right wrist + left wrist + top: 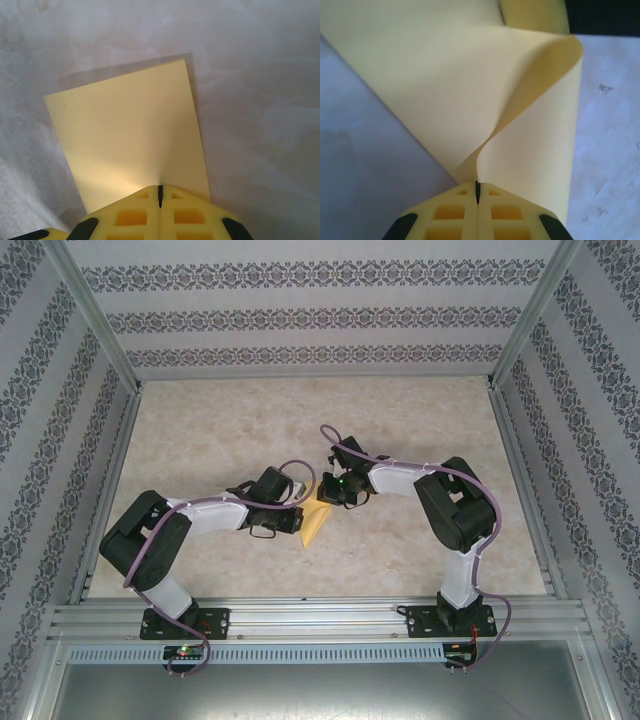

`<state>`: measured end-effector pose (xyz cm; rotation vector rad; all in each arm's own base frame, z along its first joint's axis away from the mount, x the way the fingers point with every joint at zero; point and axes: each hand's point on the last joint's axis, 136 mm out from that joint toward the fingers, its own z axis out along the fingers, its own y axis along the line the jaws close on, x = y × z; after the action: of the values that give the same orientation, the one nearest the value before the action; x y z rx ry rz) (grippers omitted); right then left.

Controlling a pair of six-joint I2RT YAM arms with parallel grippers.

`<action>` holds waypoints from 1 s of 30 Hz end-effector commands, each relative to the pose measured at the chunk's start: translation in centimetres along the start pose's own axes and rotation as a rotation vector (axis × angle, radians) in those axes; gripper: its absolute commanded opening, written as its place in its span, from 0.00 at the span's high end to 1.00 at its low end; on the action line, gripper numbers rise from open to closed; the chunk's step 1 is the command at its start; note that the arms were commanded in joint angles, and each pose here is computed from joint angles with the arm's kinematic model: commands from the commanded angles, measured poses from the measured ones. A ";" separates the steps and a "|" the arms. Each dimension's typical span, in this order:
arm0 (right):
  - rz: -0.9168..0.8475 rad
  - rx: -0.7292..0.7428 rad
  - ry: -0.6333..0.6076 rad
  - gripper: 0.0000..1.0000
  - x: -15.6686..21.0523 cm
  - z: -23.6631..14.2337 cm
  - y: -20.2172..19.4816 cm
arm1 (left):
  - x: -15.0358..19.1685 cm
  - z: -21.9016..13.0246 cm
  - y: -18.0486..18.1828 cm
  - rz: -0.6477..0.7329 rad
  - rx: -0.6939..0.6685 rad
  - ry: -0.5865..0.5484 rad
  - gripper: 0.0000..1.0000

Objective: Fold a paper plane with a square sheet of paper (pick it up from the middle)
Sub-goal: Third fold the triangle at the center of the table.

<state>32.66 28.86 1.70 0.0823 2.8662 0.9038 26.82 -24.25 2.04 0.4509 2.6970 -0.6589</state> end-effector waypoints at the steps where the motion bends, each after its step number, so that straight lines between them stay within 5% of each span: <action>1: 0.017 0.056 0.045 1.00 0.8 1.0 -2.1 | 0.2 -0.5 0.5 -0.018 -0.020 -0.004 1.00; 30: 0.022 0.063 0.054 1.00 1.0 1.0 -2.2 | -1.9 -0.7 0.2 0.023 -0.038 -0.037 1.00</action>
<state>32.60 29.16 1.66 0.0769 2.8740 0.9266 27.40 -24.22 2.51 0.4453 2.6788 -0.6375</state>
